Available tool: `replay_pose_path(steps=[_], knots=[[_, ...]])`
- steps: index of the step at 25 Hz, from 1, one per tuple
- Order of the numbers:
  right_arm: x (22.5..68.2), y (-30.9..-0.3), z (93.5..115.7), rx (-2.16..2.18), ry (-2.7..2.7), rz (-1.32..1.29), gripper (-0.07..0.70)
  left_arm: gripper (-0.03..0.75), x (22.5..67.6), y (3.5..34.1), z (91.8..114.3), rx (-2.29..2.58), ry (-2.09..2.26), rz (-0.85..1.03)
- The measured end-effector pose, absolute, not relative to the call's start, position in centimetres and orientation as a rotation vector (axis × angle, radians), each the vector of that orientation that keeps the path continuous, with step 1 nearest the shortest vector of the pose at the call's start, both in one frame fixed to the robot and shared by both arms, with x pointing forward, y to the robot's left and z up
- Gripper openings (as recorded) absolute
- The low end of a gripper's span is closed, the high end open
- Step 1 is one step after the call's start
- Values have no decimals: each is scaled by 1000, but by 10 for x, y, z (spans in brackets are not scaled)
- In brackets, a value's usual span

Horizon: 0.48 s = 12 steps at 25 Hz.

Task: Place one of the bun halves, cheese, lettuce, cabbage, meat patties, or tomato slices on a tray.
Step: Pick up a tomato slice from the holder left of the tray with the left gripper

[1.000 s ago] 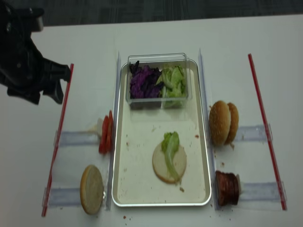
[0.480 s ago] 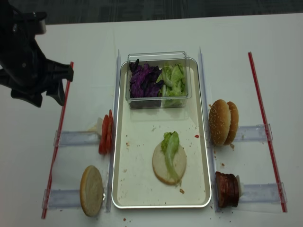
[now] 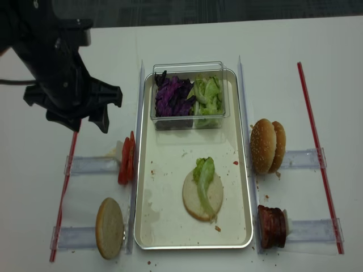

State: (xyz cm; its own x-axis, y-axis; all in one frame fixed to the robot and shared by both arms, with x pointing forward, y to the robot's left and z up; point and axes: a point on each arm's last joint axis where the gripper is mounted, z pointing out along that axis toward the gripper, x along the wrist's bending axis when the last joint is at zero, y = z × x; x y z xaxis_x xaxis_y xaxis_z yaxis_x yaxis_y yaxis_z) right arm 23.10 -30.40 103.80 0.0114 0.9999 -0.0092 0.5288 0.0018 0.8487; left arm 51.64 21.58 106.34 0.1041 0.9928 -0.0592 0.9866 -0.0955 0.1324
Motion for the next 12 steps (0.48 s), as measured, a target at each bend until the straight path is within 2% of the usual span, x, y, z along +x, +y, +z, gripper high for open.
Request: replay_pose_path(steps=[12], knots=[[231, -304, 1038, 1608, 1598, 877, 395, 412, 503, 178, 1063, 2252, 1979, 31]])
